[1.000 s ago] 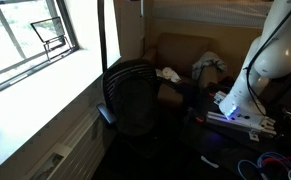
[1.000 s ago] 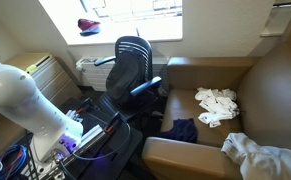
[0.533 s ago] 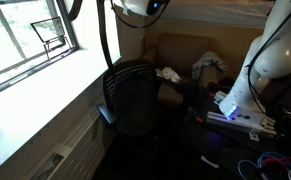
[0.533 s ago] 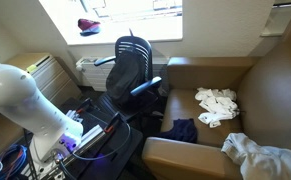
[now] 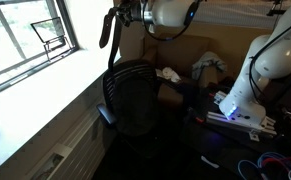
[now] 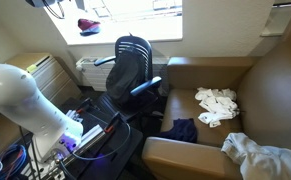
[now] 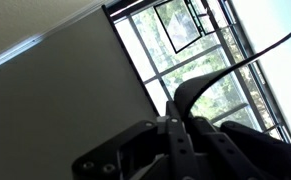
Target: Take the belt off the seat and put it on the back of the chair
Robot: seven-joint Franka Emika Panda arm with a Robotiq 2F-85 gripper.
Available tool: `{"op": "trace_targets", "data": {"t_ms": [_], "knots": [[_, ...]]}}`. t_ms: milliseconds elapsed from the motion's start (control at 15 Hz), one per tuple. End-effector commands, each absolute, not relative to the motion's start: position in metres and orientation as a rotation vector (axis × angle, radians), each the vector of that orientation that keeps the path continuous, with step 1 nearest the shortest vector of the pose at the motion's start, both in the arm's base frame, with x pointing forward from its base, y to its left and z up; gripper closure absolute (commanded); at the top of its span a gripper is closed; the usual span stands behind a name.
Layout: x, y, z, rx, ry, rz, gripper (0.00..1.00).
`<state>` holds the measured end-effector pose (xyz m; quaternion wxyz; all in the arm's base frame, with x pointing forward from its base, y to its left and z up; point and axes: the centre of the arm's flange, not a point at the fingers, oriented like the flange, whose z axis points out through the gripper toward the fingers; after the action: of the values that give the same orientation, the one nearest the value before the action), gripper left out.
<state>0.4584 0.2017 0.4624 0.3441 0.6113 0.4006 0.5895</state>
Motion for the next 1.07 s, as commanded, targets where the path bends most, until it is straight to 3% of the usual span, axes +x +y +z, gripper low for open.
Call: {"op": "trace_targets", "data": {"t_ms": [0,400,733,1000], "knots": [[0.420,0.209,0.461,1.664,1.053,1.544,0.99],[0.414,0.237,0.436,1.806,1.081,1.577,0.96],[0.417,0.245,0.415,1.916,1.113,1.564,0.99],[0.406,0.260,0.330,2.149,1.182,1.613,0.99]]}}
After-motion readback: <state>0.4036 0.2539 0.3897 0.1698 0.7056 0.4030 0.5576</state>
